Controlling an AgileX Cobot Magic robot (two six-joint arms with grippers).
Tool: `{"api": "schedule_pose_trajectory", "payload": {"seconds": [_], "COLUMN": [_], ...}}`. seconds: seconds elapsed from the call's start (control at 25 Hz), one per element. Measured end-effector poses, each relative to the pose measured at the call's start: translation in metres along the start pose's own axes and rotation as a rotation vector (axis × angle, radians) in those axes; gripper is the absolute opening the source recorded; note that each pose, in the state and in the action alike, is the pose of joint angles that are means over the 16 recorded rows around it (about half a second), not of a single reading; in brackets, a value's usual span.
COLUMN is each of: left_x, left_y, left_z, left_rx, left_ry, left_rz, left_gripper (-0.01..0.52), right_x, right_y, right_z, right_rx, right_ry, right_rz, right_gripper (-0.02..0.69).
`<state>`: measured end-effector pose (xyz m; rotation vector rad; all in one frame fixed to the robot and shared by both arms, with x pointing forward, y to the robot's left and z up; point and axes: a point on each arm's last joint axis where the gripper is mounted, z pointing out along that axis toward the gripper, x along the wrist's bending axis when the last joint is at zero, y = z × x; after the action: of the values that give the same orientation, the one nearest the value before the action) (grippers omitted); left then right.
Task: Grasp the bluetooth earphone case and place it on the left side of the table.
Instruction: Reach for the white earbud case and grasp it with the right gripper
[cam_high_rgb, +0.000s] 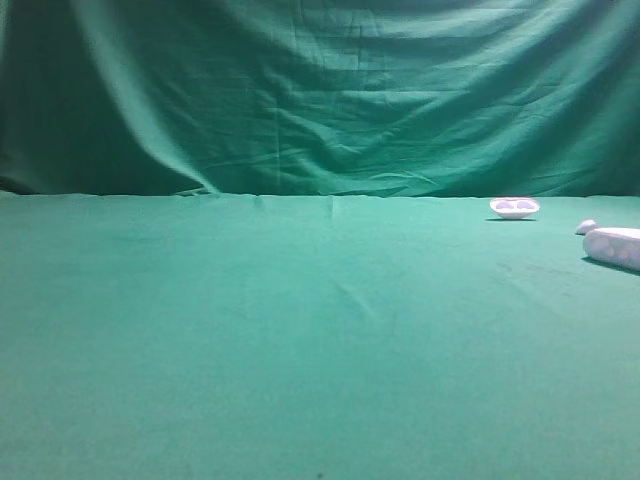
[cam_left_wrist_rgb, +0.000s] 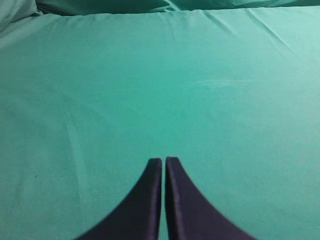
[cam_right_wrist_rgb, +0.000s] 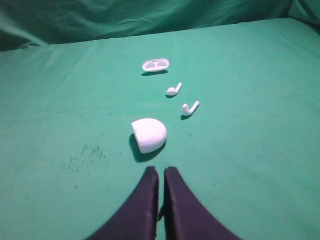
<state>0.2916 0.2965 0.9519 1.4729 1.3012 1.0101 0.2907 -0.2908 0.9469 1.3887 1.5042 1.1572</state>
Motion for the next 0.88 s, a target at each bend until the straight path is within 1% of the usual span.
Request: {"api": "schedule_pose_trajectory", "payload": {"seconds": [0.6,0.76,0.88], "left_x": [0.000,0.000,0.000], "left_y": [0.000,0.000,0.000], "left_z": [0.000,0.000,0.000], "left_rx": [0.000,0.000,0.000], "left_ry": [0.000,0.000,0.000], "left_rz": [0.000,0.000,0.000], "left_gripper": [0.000,0.000,0.000], "right_x": [0.000,0.000,0.000], "right_y": [0.001,0.006,0.015], "right_z": [0.000,0.000,-0.001], "right_rx": [-0.007,-0.068,-0.167], "right_ry": [-0.001,0.004,0.004], "right_rz": [-0.005,0.015,0.039], "right_gripper": [0.000,0.000,0.000]}}
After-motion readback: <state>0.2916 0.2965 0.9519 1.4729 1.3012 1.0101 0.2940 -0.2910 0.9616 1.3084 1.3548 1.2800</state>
